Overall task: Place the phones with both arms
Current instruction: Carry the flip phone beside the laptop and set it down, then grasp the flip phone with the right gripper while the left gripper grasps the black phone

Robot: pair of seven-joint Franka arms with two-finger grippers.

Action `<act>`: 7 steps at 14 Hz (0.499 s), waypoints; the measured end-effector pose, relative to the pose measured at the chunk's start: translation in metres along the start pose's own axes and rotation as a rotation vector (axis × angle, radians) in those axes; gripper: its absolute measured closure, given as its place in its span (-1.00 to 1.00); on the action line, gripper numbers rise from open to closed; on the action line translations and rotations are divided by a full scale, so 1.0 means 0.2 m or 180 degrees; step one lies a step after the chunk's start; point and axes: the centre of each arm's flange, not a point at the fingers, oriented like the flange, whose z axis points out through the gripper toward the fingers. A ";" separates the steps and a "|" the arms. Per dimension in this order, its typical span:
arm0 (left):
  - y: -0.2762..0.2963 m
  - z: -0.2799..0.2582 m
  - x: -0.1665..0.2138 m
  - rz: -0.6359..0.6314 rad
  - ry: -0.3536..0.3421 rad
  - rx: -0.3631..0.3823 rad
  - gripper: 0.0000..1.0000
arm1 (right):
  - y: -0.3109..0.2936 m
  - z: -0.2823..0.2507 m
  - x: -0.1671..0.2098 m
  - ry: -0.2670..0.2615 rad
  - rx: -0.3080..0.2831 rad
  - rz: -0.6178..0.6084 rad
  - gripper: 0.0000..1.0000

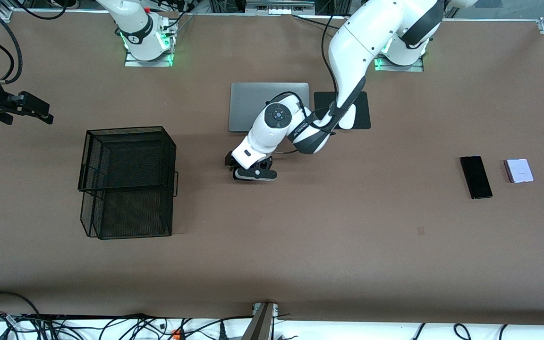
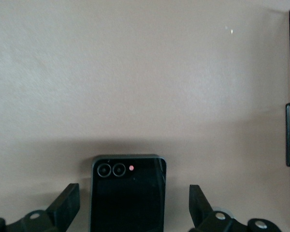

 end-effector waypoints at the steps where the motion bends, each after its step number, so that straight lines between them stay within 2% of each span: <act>1: -0.03 -0.05 0.04 -0.0033 -0.0060 0.0103 -1.00 | 0.00 0.00 0.00 -0.0005 0.0000 -0.0005 -1.00; 4: -0.21 -0.39 0.25 -0.0239 -0.0440 0.0697 -1.00 | -0.08 0.06 0.03 -0.0072 0.0003 -0.0106 -1.00; 7: -0.50 -0.85 0.47 -0.0464 -0.0583 0.1258 -1.00 | -0.28 0.17 0.10 -0.0102 0.0000 -0.0272 -1.00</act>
